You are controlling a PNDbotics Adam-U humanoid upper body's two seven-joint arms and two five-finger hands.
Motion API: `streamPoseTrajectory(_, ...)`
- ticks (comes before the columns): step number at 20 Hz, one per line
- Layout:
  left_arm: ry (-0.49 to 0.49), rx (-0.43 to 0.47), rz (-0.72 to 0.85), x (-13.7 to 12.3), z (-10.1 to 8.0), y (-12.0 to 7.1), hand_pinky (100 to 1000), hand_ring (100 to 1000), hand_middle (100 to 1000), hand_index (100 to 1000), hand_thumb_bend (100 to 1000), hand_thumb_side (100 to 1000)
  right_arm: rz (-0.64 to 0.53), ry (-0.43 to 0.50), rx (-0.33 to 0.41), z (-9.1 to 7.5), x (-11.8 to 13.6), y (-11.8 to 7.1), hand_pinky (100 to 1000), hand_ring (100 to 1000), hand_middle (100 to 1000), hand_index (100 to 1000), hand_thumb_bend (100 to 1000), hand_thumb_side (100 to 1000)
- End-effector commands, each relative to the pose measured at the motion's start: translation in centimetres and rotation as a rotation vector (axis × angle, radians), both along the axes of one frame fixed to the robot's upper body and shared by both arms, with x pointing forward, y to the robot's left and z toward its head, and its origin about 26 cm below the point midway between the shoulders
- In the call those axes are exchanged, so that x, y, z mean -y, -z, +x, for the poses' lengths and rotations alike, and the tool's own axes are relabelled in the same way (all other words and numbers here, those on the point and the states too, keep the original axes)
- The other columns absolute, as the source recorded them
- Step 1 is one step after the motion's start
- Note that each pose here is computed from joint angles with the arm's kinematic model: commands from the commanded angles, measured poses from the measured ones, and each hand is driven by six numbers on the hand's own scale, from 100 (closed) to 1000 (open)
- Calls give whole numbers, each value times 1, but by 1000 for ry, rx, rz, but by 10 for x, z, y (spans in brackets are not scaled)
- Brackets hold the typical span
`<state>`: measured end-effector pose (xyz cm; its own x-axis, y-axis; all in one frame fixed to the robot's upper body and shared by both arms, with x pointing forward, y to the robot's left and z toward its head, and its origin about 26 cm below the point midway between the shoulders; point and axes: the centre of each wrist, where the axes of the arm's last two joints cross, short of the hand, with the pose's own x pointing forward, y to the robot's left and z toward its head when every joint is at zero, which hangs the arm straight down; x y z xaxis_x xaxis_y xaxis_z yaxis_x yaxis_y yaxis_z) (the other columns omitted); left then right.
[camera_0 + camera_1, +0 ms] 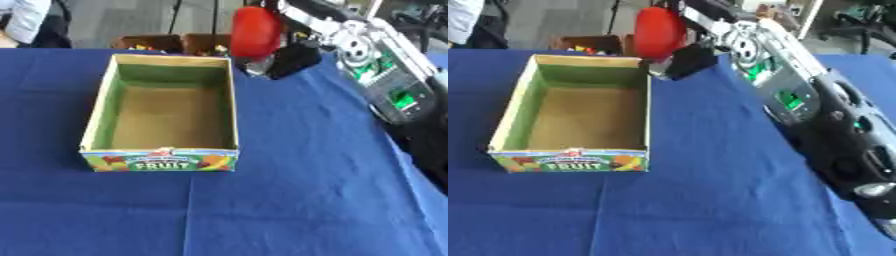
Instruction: Pick up objects on the table and place them in the box.
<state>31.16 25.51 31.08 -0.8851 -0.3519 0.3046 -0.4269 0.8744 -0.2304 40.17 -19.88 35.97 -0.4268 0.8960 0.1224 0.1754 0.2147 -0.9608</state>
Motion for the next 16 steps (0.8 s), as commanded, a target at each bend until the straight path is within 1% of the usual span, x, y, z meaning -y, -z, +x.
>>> streamPoseTrajectory(1,11,37,22,2,-4,-11,830,921,836,872,100,1000,29,35,35,14,-1,-8,421,684,631,686,100,383)
streamPoseTrajectory(7,32,52,19,6,-5,-15,830,920,834,871,100,1000,55,55,24,37,-16,2,419,681,625,682,100,380)
streamPoseTrajectory(10,44,61,15,9,-5,-17,830,920,834,871,100,1000,56,63,6,47,-23,12,418,680,623,680,100,380)
streamPoseTrajectory(16,61,75,7,12,-5,-21,831,920,834,871,100,1000,49,70,-36,61,-33,37,420,677,618,675,100,383)
